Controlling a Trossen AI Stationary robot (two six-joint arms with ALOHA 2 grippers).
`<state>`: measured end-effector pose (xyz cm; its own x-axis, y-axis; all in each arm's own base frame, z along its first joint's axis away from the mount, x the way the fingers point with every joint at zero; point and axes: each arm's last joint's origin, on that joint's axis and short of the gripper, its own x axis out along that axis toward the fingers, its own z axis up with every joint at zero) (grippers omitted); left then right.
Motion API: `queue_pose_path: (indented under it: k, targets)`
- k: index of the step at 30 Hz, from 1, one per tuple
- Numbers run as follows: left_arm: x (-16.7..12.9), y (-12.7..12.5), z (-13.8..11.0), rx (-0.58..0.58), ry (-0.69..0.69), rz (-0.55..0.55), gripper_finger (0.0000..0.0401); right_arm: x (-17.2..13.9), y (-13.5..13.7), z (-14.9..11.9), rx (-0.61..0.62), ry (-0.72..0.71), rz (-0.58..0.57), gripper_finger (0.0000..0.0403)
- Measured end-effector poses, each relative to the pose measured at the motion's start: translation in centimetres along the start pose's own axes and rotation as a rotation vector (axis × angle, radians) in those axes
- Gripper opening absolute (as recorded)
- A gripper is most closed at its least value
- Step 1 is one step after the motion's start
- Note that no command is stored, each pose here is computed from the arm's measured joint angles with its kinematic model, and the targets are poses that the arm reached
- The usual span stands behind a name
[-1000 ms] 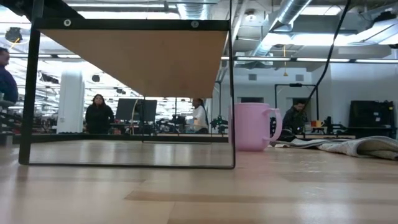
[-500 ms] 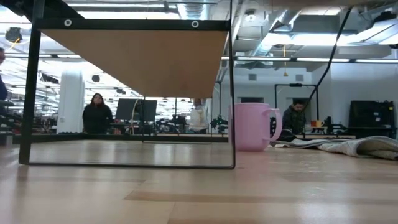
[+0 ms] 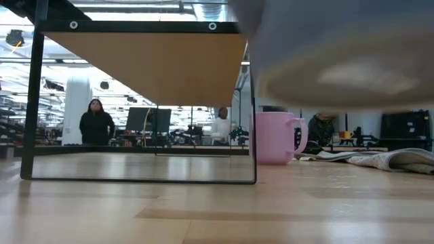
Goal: Stack small to large cups/mugs on shelf
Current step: Put the blue mug on the shelf
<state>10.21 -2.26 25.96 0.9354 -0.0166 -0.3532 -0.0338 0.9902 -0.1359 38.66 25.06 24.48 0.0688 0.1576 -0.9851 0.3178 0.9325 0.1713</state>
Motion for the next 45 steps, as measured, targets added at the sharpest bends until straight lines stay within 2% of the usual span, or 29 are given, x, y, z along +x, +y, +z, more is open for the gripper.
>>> queue_pose_path:
  k: [9, 17, 35, 45]
  targets:
    - [0.0, 0.0, 0.0, 0.004, 0.003, -0.011, 0.0116, 1.8, -0.4, 1.4, -0.014, -0.047, 0.04, 0.0028]
    - [0.0, 0.0, 0.0, 0.004, 0.003, -0.011, 0.0116, 3.2, -1.7, 2.6, -0.032, -0.01, 0.068, 0.0028]
    - [0.0, 0.0, -0.1, 0.007, 0.015, -0.007, 0.0116, 2.4, -6.0, 7.1, -0.078, -0.041, 0.083, 0.0028]
    - [0.0, 0.1, -0.4, 0.015, 0.046, 0.001, 0.0116, 2.0, -9.0, 8.8, -0.061, -0.012, 0.045, 0.0028]
